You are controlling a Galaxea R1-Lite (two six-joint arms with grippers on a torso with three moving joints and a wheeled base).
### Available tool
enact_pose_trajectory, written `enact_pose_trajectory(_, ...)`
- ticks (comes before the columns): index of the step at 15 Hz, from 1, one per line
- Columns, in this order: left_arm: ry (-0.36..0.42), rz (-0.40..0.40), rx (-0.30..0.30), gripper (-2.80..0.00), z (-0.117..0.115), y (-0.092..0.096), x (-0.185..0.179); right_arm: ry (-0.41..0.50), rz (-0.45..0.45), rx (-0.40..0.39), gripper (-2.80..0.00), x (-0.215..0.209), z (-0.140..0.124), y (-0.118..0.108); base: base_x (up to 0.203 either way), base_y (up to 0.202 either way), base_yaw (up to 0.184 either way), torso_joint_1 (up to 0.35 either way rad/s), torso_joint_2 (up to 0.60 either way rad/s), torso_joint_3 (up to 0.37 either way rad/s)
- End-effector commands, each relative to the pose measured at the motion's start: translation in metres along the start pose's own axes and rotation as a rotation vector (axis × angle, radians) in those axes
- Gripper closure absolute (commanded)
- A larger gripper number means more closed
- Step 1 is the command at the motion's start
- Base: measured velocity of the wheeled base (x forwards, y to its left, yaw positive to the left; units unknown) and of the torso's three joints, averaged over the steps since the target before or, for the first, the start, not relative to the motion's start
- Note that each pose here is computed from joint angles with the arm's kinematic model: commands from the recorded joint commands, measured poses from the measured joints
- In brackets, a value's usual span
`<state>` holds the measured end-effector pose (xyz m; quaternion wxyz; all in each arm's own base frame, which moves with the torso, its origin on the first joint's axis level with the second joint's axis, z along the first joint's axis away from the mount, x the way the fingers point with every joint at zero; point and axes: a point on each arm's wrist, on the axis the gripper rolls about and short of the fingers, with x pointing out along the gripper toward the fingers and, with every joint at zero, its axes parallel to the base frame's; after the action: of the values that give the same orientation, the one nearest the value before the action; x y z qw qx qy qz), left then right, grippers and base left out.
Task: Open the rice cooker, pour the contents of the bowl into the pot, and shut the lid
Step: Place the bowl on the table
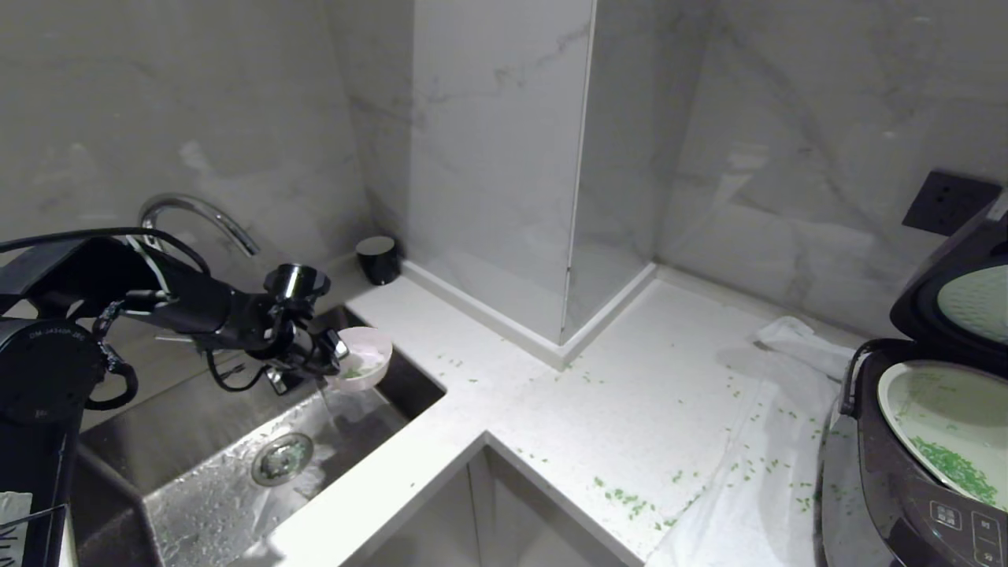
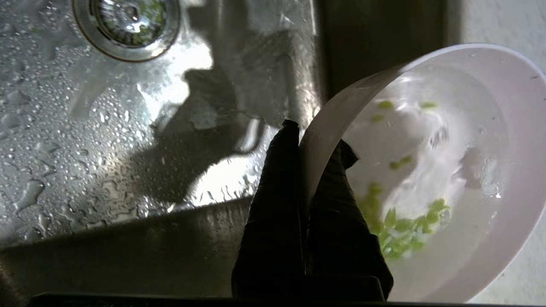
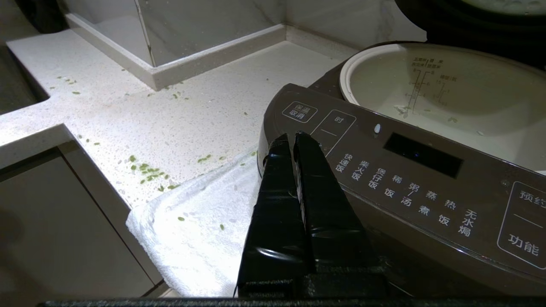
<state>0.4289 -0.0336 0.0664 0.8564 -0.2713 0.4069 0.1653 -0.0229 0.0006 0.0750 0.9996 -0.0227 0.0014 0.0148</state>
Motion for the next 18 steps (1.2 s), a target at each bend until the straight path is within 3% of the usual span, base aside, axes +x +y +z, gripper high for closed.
enact_pose_trajectory(1,0.014,-0.037,0.044,0.0,-0.016,-0.019,-0.012,0.001,0.001,0.0,0.0,0.0,0.0,0.0,0.0,0.0,0.0,0.0,0.0,0.0)
enact_pose_trajectory(5,0.086,-0.072,0.157,0.0,-0.056,-0.052,-0.027,0.001,0.001,0.0,0.0,0.0,0.0,0.0,0.0,0.0,0.0,0.0,0.0,0.0)
enact_pose_trajectory(10,0.128,-0.124,0.236,0.0,-0.091,-0.085,-0.034,0.001,0.001,0.0,0.0,0.0,0.0,0.0,0.0,0.0,0.0,0.0,0.0,0.0)
enact_pose_trajectory(18,0.18,-0.161,0.216,0.0,-0.138,-0.121,-0.018,0.001,0.001,0.0,0.0,0.0,0.0,0.0,0.0,0.0,0.0,0.0,0.0,0.0)
